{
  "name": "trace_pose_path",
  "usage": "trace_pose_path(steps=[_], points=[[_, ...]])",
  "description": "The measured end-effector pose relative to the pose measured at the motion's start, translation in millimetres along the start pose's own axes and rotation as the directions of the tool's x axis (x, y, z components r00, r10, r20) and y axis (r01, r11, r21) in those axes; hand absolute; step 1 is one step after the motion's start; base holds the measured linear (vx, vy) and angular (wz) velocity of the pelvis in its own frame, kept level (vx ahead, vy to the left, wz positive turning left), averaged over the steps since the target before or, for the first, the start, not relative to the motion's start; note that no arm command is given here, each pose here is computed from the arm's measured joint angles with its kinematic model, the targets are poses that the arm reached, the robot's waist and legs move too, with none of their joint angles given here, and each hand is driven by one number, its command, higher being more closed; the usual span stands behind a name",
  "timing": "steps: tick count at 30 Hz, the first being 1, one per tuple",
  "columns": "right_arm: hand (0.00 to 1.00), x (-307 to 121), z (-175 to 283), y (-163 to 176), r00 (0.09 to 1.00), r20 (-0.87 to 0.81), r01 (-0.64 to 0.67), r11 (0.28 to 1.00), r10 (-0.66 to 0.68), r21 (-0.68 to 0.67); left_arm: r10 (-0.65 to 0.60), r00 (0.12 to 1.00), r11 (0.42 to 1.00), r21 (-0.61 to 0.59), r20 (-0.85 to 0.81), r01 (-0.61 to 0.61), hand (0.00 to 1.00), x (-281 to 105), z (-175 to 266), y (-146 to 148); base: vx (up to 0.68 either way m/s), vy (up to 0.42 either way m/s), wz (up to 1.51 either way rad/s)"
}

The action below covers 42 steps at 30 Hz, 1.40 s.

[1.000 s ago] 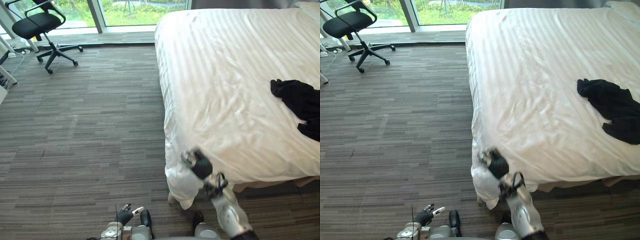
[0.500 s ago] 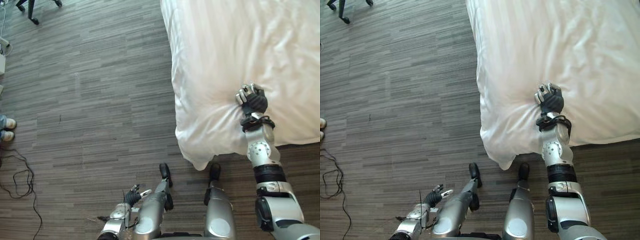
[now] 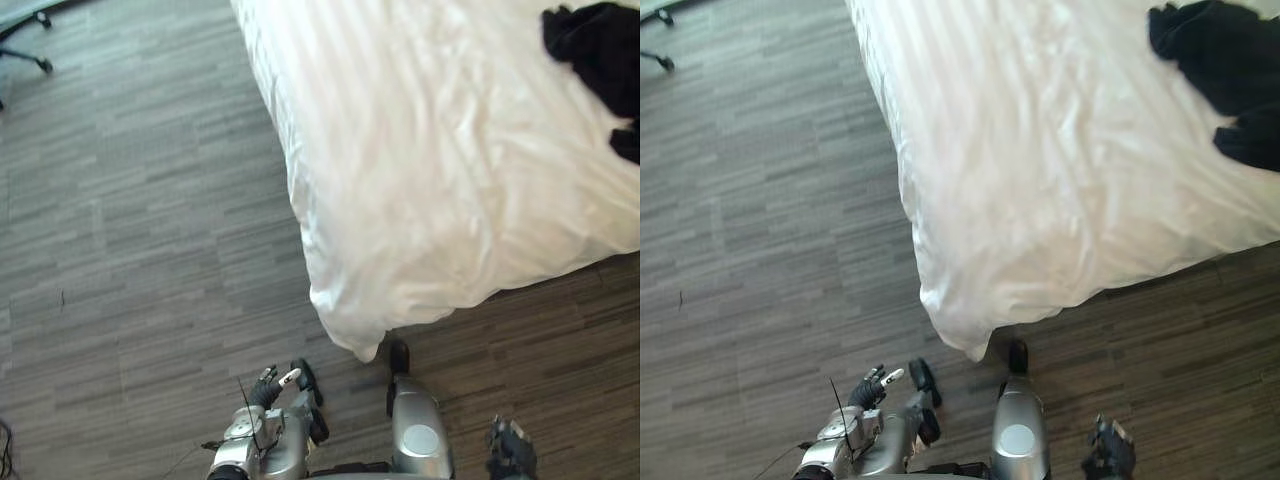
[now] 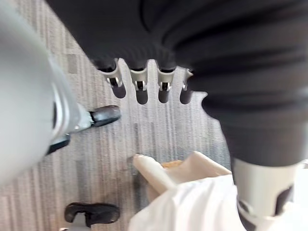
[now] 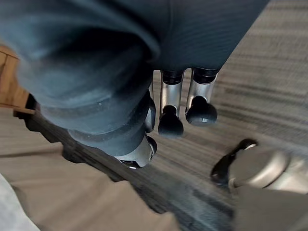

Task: Tidy the bed and pick cloth on bed and put in laundry

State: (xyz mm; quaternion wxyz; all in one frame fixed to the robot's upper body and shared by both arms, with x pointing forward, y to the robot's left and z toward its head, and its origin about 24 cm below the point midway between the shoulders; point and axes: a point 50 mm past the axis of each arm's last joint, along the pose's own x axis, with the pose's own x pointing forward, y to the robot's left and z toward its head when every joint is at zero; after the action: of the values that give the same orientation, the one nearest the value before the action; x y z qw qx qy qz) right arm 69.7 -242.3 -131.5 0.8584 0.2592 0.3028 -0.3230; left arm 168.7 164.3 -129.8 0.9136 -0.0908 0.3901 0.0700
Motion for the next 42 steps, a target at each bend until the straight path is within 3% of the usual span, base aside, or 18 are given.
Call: trace_pose_path(steps=[2,5,15,20,25,31,34,39,42], points=[[0.00,-3.2,-10.7,6.1,0.994,-0.062,-0.100,0.988,0.093,-0.121,0.032,0.999,0.999,-0.024,-0.023,-0.033,0.00,-4.6,-10.3,8.7,0.11,-0.055,0.01],[0.00,-0.8,-17.2,22.5,0.977,-0.109,-0.201,0.962,0.184,-0.183,0.063,0.995,0.998,-0.015,-0.074,-0.064,0.00,-13.4,-29.6,18.4,0.05,-0.036,0.17],[0.00,-0.5,-13.6,2.5,0.980,-0.132,-0.174,0.958,0.147,-0.228,0.169,0.973,0.985,-0.010,-0.160,-0.172,0.00,-34.3,-65.3,45.3,-0.03,0.057,-0.60],[0.00,4.0,-9.1,0.4,0.984,-0.120,-0.158,0.963,0.134,-0.220,0.141,0.972,0.990,-0.004,-0.185,-0.144,0.00,-27.8,-64.8,35.9,-0.07,0.334,-1.08],[0.00,5.5,-19.2,23.6,0.974,-0.132,-0.209,0.959,0.186,-0.192,0.075,0.979,0.994,0.091,-0.191,-0.059,0.00,-19.7,-56.3,21.2,-0.27,0.241,-0.64],[0.00,4.4,-24.9,36.2,0.975,-0.131,-0.205,0.958,0.181,-0.200,0.052,0.978,0.970,0.245,-0.202,-0.001,0.00,-15.2,-48.2,24.3,-0.19,0.045,-0.50],[0.00,17.1,-2.6,45.3,0.976,-0.068,-0.216,0.943,0.206,-0.252,0.017,0.980,0.968,0.247,-0.198,0.033,0.00,-6.2,-37.9,6.4,-0.26,0.079,-1.87],[0.00,16.6,-16.5,61.5,0.960,-0.139,-0.273,0.919,0.242,-0.285,0.075,0.967,0.961,0.277,-0.244,-0.005,0.00,-8.9,-42.9,23.1,-0.10,-0.096,-1.76],[0.00,15.3,-18.9,56.5,0.961,-0.156,-0.263,0.923,0.226,-0.281,0.057,0.966,0.966,0.257,-0.251,0.010,0.00,-9.6,-46.5,15.8,-0.08,-0.183,-0.85]])
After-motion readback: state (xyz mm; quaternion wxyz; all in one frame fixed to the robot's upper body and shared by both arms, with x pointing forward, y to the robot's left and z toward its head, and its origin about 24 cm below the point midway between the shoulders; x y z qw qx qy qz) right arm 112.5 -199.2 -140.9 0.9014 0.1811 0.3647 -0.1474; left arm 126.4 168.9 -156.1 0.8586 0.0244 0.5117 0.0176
